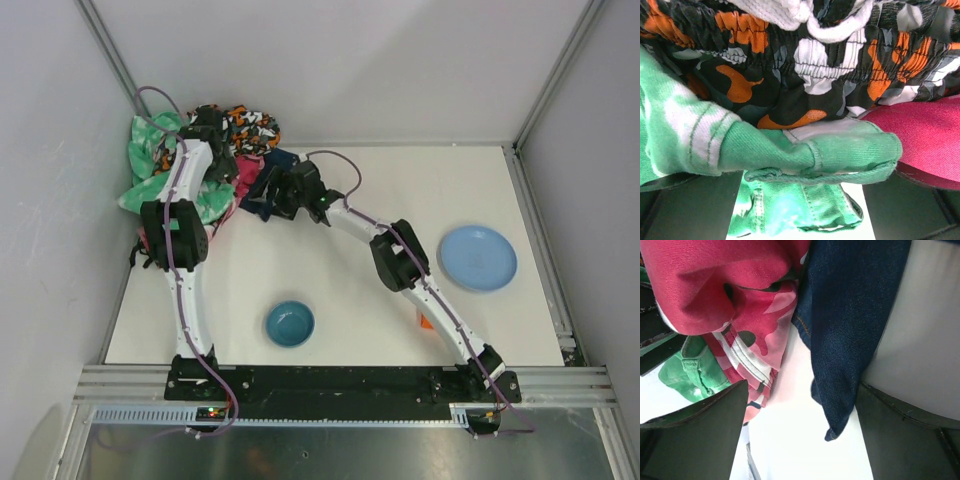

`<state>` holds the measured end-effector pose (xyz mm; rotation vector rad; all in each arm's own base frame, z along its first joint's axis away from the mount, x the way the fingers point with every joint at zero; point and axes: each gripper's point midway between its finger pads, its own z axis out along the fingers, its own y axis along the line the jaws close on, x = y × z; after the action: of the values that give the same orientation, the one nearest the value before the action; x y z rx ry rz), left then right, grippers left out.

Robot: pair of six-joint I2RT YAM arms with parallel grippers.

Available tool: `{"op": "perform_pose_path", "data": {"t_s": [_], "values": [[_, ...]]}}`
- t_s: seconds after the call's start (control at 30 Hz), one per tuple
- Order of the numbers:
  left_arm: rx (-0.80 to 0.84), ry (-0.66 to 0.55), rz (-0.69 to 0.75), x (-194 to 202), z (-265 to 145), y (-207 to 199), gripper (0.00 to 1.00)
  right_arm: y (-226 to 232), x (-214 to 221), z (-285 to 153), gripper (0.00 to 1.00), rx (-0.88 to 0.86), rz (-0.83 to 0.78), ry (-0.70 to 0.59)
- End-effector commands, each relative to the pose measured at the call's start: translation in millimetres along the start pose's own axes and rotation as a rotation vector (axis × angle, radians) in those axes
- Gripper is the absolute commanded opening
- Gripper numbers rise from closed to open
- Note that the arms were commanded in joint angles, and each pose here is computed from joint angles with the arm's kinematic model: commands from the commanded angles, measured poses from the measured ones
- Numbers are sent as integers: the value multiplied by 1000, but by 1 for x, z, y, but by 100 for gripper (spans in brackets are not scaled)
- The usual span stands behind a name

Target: Pick out a specific cloth from the pile

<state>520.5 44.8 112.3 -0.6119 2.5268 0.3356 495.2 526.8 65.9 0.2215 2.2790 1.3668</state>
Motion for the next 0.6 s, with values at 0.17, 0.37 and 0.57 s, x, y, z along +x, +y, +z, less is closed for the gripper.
{"op": "perform_pose_path", "data": {"t_s": [0.17, 0.37, 0.57], "values": [[-62, -160, -106, -55, -25, 42, 95, -26, 8, 23, 69, 49, 111, -40], [-56, -169, -114, -57, -32, 44, 96, -9, -3, 26, 33, 15, 138, -107], [-64, -169, -117, -55, -34, 46, 96, 39, -28, -4, 1, -34, -141, -191]]}}
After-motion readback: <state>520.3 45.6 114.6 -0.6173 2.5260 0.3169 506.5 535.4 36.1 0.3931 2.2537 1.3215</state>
